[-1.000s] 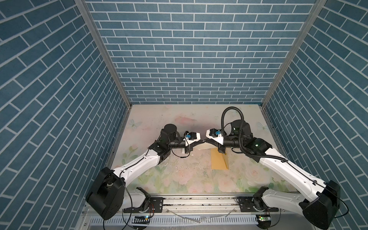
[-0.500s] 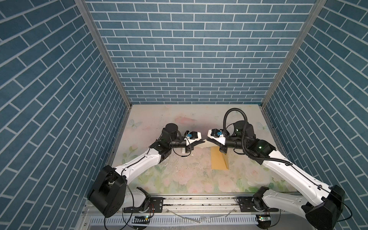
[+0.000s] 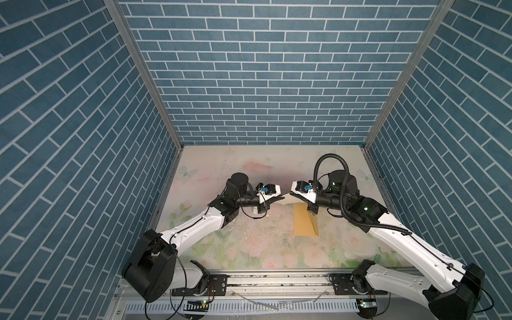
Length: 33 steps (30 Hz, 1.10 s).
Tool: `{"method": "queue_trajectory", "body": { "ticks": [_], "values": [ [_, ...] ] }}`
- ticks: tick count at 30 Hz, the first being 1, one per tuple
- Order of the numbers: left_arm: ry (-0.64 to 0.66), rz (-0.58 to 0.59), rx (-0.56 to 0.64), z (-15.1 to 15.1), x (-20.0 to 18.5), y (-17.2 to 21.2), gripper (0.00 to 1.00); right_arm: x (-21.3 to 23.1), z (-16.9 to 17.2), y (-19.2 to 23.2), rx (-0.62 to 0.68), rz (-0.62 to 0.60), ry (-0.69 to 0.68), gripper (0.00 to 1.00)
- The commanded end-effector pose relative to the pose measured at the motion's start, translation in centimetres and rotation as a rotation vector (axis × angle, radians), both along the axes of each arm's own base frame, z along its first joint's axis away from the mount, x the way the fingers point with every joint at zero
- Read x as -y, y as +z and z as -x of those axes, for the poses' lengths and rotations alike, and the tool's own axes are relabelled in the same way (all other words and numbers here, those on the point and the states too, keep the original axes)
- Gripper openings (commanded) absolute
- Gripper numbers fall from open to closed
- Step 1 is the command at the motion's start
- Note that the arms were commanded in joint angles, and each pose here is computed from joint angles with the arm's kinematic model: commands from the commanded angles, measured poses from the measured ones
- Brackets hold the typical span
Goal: Place the letter into the envelope and seal it
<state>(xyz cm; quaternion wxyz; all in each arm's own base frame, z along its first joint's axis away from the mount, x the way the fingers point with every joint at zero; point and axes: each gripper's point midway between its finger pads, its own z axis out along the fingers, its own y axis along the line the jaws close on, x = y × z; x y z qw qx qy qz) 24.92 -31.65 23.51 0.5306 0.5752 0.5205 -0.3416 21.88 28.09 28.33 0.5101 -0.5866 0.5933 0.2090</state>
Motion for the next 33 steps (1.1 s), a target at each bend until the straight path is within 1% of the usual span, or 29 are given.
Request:
{"method": "queue_trajectory", "body": {
  "ticks": [1, 4, 7, 9, 10, 12, 14, 19, 21, 23, 28, 29, 30, 32, 33],
  "values": [
    [0.012, -0.027, -0.027, -0.2, -0.2, -1.4, 0.00, 0.4, 0.1, 0.1, 0.046, 0.002, -0.001, 0.00],
    [0.018, -0.028, -0.041, -0.2, -0.3, -1.6, 0.00, 0.4, 0.0, 0.0, 0.040, 0.002, -0.008, 0.00],
    [0.033, -0.027, -0.032, -0.2, -0.5, -1.8, 0.12, 0.4, 0.1, -0.1, 0.035, -0.002, -0.009, 0.00],
    [0.049, -0.025, -0.020, -0.4, -0.6, -1.9, 0.14, 0.5, 0.0, -0.3, 0.033, 0.002, -0.013, 0.00],
    [0.052, -0.025, -0.018, -0.4, -0.6, -2.0, 0.13, 0.5, 0.0, -0.3, 0.034, 0.001, -0.014, 0.00],
    [0.056, -0.025, -0.020, -0.6, -0.7, -2.1, 0.05, 0.5, 0.0, -0.3, 0.031, 0.000, -0.020, 0.00],
    [0.065, -0.029, -0.028, -0.8, -0.8, -2.3, 0.00, 0.6, 0.0, -0.3, 0.030, 0.002, -0.023, 0.00],
    [0.098, -0.017, -0.040, -1.2, -1.2, -2.3, 0.00, 0.5, -0.3, -0.4, 0.025, 0.004, -0.030, 0.00],
    [0.115, -0.025, -0.048, -1.1, -1.6, -3.0, 0.00, 0.4, -0.3, -0.3, 0.016, 0.003, -0.028, 0.00],
    [0.132, -0.028, -0.045, -1.3, -1.9, -3.2, 0.05, 0.2, -0.4, -0.2, 0.014, 0.002, -0.025, 0.00],
    [0.164, -0.023, -0.057, -1.9, -2.5, -3.3, 0.11, -0.1, -0.5, 0.1, 0.007, -0.007, -0.016, 0.00],
    [0.167, -0.019, -0.058, -2.0, -2.6, -3.2, 0.11, -0.2, -0.5, 0.3, 0.007, -0.013, -0.012, 0.00],
    [0.173, -0.017, -0.062, -2.0, -2.7, -3.3, 0.09, -0.3, -0.5, 0.4, 0.005, -0.016, -0.009, 0.00],
    [0.184, -0.008, -0.067, -2.1, -3.0, -3.3, 0.01, -0.5, -0.5, 0.5, -0.005, -0.018, -0.004, 0.00],
    [0.191, -0.002, -0.071, -2.1, -3.1, -3.3, 0.00, -0.6, -0.6, 0.6, -0.008, -0.018, -0.001, 0.00]
  ]
}}
